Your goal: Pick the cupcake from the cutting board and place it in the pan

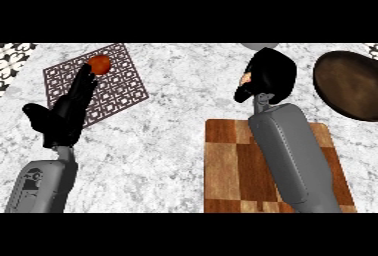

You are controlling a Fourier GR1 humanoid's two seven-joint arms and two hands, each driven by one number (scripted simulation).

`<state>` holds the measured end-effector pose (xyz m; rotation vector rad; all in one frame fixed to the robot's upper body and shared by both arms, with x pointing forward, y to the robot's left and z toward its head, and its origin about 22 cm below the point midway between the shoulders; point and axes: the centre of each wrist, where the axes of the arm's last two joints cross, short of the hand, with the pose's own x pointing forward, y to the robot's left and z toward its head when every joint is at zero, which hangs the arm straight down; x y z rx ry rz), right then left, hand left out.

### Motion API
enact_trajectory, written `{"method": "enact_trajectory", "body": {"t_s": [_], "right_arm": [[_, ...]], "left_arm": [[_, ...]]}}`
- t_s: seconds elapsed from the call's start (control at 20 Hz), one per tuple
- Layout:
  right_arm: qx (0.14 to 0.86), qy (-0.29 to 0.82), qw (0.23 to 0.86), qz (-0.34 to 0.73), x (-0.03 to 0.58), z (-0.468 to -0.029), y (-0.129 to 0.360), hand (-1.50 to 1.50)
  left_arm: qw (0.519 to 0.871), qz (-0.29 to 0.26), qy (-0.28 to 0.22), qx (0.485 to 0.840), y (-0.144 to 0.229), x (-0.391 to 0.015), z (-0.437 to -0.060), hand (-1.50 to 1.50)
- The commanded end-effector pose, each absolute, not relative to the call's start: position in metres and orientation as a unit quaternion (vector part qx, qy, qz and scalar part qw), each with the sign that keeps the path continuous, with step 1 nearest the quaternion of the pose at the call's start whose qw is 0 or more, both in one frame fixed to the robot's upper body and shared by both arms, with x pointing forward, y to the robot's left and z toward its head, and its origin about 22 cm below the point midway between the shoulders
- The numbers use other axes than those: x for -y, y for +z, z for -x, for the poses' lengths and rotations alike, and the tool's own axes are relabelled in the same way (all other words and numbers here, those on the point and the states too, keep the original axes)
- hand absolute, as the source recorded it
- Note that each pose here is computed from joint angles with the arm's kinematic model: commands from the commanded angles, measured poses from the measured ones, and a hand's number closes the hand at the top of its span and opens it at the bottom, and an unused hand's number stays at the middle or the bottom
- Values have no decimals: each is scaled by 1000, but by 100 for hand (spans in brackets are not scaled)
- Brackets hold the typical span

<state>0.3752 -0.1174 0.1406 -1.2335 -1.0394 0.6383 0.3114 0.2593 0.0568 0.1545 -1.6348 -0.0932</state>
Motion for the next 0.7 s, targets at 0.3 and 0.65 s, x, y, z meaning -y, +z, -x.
{"method": "enact_trajectory", "body": {"t_s": [0.3,0.65], "right_arm": [[529,102,610,582,149,-419,176,150],[539,7,618,572,240,-435,176,150]], "left_arm": [[688,-82,-26,721,42,-267,-304,0],[681,-87,-32,727,45,-272,-294,0]]}}
